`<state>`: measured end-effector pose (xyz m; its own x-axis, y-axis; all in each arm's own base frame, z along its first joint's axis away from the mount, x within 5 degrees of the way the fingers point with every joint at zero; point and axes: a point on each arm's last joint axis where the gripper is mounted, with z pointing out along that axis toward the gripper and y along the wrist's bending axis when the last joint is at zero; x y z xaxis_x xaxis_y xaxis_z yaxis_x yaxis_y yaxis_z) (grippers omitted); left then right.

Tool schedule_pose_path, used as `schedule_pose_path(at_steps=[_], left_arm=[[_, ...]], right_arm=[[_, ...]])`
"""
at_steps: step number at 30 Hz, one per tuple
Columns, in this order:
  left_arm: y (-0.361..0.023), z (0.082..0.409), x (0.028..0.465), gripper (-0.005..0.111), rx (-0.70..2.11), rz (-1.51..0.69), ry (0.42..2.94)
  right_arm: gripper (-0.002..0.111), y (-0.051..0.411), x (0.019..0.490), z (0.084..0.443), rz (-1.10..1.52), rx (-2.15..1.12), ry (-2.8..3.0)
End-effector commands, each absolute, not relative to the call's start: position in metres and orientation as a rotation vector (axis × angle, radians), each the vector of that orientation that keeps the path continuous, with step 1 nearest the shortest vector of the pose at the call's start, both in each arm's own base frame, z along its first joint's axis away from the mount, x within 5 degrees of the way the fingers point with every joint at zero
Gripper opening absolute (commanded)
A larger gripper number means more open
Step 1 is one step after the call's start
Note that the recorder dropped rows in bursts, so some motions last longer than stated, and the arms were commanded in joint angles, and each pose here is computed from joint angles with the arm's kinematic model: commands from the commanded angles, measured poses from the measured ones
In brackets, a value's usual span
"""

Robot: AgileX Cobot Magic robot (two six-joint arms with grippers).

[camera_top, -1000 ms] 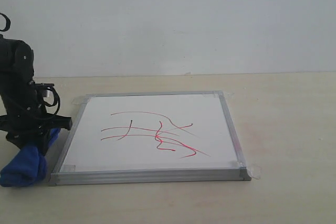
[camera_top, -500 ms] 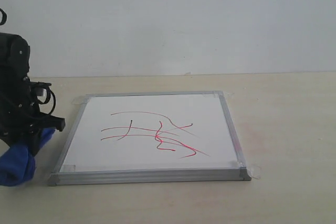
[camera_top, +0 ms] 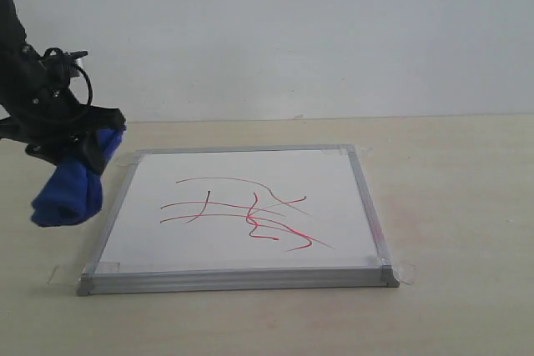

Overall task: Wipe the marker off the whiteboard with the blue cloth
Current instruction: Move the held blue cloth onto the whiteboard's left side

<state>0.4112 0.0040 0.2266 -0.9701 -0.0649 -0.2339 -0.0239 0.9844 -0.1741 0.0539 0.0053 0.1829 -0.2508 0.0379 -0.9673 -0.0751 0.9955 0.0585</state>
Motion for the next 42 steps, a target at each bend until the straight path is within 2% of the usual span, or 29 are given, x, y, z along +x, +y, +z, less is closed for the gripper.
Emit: schedule_pose_path(at_steps=[1,5,14,23,25,30,32,42], left_arm=[[-0.018,0.228,0.422,0.004,0.067,-0.333,2.776],[-0.036,0.220,0.429,0.004,0.230,-0.293,2.733],[-0.067,0.188,0.434,0.004,0.394,-0.201,2.758],[-0.067,0.151,0.446,0.004,0.308,-0.188,2.860],[-0.067,0.148,0.450,0.004,0.264,-0.130,2.883],[-0.063,0.146,0.457,0.004,0.279,0.172,2.932],[-0.066,0.143,0.459,0.004,0.309,0.210,2.945],[-0.089,0.128,0.467,0.004,0.298,0.100,2.965]], right_arm=[[0.000,0.005,0.054,0.184,0.103,-0.031,1.809],[0.000,0.005,0.054,0.184,0.103,-0.031,1.809],[0.000,0.005,0.054,0.184,0.103,-0.031,1.809],[0.000,0.005,0.054,0.184,0.103,-0.031,1.809],[0.000,0.005,0.054,0.184,0.103,-0.031,1.809],[0.000,0.005,0.054,0.184,0.103,-0.031,1.809],[0.000,0.005,0.054,0.184,0.103,-0.031,1.809],[0.000,0.005,0.054,0.184,0.103,-0.031,1.809]])
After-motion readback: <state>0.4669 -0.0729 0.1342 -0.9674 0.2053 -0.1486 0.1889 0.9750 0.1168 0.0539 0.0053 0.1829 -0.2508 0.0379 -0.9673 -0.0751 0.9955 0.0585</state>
